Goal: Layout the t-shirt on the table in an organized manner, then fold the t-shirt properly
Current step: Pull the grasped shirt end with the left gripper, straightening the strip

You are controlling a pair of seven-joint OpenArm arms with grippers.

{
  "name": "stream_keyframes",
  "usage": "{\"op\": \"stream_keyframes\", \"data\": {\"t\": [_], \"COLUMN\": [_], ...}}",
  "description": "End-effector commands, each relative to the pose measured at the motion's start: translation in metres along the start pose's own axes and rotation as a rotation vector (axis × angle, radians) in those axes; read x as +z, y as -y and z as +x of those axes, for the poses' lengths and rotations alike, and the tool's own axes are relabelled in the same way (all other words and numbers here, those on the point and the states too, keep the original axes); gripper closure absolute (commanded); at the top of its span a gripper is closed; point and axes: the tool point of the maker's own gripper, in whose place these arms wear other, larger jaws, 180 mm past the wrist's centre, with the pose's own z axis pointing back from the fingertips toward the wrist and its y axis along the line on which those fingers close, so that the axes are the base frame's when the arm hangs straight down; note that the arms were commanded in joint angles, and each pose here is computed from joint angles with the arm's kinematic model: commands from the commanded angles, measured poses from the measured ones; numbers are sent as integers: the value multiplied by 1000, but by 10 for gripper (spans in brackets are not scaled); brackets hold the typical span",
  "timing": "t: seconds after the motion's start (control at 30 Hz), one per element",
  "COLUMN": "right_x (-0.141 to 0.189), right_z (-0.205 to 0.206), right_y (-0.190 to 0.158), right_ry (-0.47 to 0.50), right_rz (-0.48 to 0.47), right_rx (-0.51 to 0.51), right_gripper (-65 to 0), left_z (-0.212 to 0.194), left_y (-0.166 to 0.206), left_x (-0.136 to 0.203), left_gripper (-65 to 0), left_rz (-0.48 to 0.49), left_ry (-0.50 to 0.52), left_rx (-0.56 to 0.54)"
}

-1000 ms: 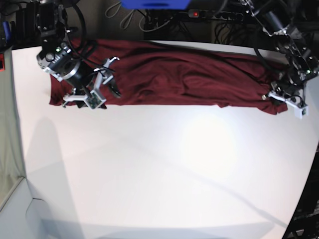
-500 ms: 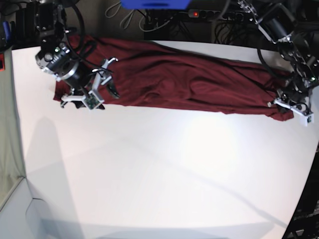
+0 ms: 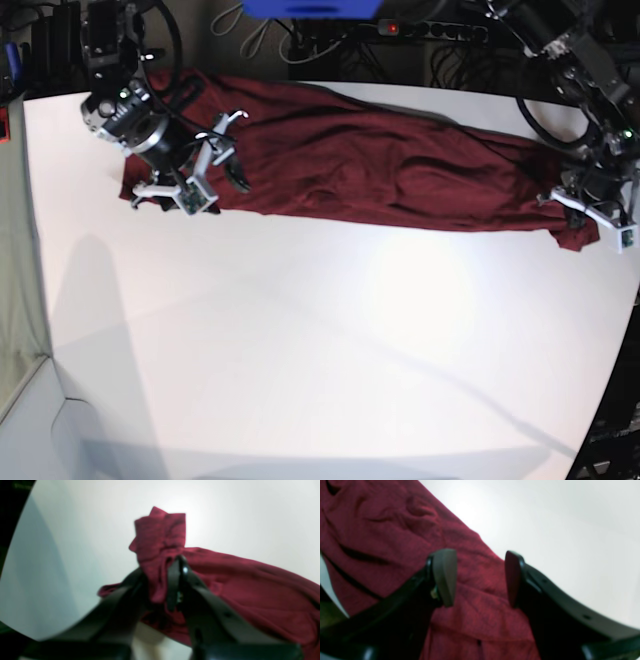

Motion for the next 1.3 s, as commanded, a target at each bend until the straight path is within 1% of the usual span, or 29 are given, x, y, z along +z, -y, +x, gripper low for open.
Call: {"op": "stream_keyframes", "data": {"t": [0.0,0.17,0.3,0.43,0.53,0.6,0.77,0.83,1.0,1.27], "right_x": [2,2,2,2,3,2,3,3,4,4], "right_z": [13,12,12,12,12,12,11,11,8,7], "right_y": [3,2,1,1,1,-1,-2,-2,-5,-3], "right_ry": [48,47,46,48,49,48,47,47,41,36], "right_rz": [-4,-3,-2,-1,0,5,6,6,10,6], "right_rx": [6,4,3,1,0,0,-3,-3,-6,-4], "right_gripper": [-318,-318,-318,-318,-318,-318,-317,-317,-317,-317], "left_z": [19,26,26,20,15,6,-1,-2,1,14], "left_y": [0,6,4,7,5,2,0,1,-11,-28], "left_x": [9,26,34,34,29,21,-1,-8,-18,-29], "left_gripper": [-2,-2,-2,-2,-2,-2,-2,-2,-2,-5], "left_rz": [6,20,33,29,35,45,36,27,31,44], "left_ry": [68,108,114,105,88,53,5,-4,-23,-25], "left_rx": [-17,-42,-60,-59,-51,-42,-8,5,11,11]}}
